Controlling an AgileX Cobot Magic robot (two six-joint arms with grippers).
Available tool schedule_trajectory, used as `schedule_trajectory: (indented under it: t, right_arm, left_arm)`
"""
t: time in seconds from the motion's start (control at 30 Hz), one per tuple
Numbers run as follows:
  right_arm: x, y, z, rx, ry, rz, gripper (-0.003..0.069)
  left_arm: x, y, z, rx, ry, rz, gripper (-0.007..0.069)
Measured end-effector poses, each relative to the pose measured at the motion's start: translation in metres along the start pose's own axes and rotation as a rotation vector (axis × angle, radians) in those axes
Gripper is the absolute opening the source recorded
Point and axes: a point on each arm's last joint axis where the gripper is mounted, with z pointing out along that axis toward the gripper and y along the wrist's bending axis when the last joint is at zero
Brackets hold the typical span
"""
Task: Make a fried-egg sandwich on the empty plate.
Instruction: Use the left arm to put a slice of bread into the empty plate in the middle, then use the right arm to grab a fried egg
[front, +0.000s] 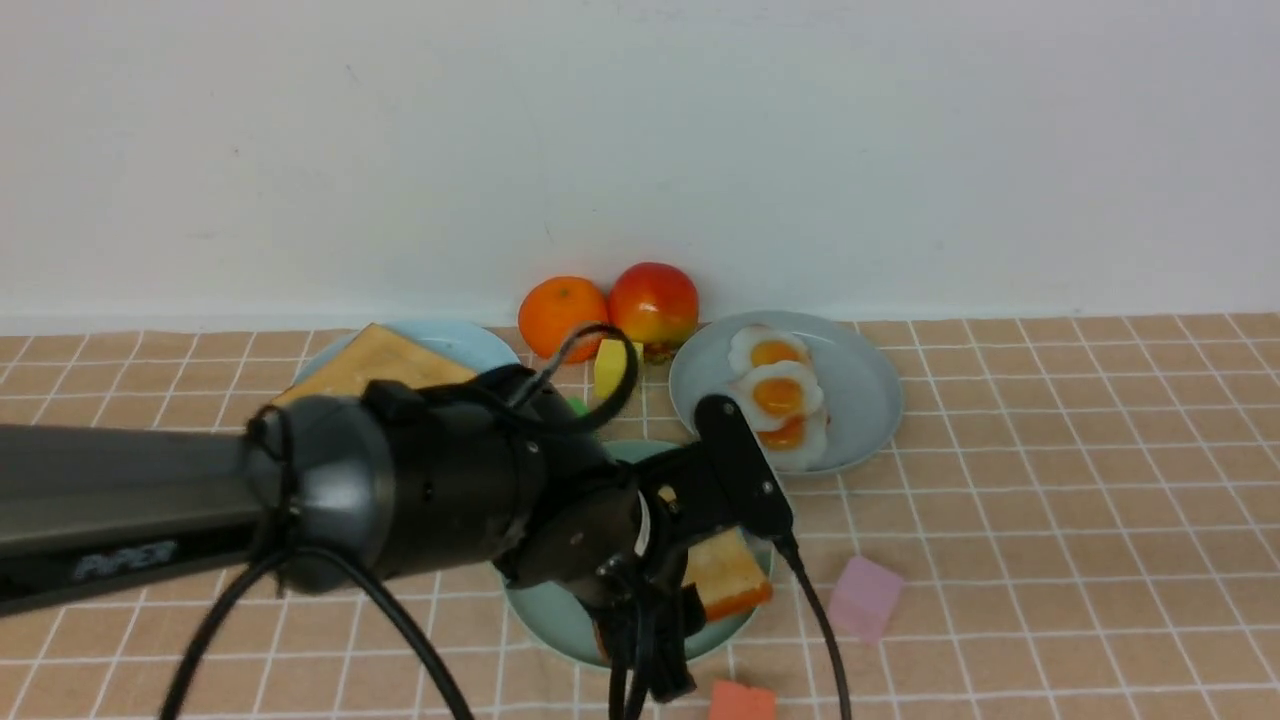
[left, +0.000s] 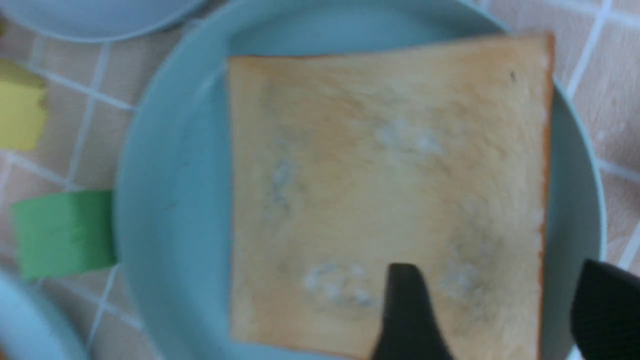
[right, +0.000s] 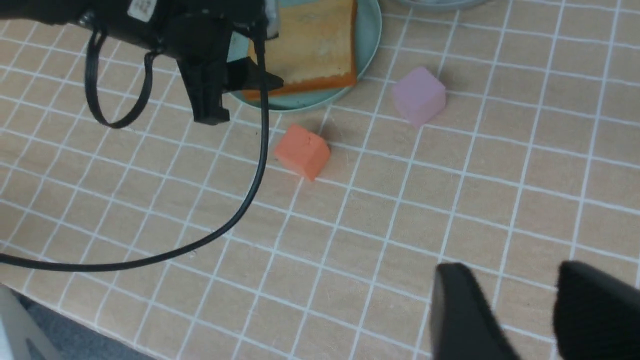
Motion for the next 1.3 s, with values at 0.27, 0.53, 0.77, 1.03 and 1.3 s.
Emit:
schedule_trajectory:
  t: [0.27, 0.53, 0.77, 1.03, 1.3]
  right_arm:
    - [-0.025, -0.004, 0.035, -0.08, 0.055, 0.082, 0.0351]
    - [-0.085, -0.034, 0.139, -0.131, 0.174, 0.13, 0.016]
    - [-0.126, -0.067, 0.234, -0.115, 0.276, 0.163, 0.0232]
    - [-0.157, -0.105, 0.326, -0.086, 0.284, 0.209, 0.0373]
    - [-0.153, -0.142, 0.428, -0.118, 0.292, 0.319, 0.0389]
  left_arm:
    - [-0.009, 0.015, -0.079, -0.057, -0.126, -0.343, 0.0305]
    - [0.037, 0.008, -0.208, -0.091, -0.373, -0.584, -0.0013]
    - [0.113, -0.031, -0.229, -0.085, -0.634, -0.628, -0.0013]
    - [0.135, -0.046, -0.235, -0.077, -0.866, -0.61, -0.0013]
    - [0.134, -0.045, -0.236, -0.076, -0.886, -0.607, -0.0013]
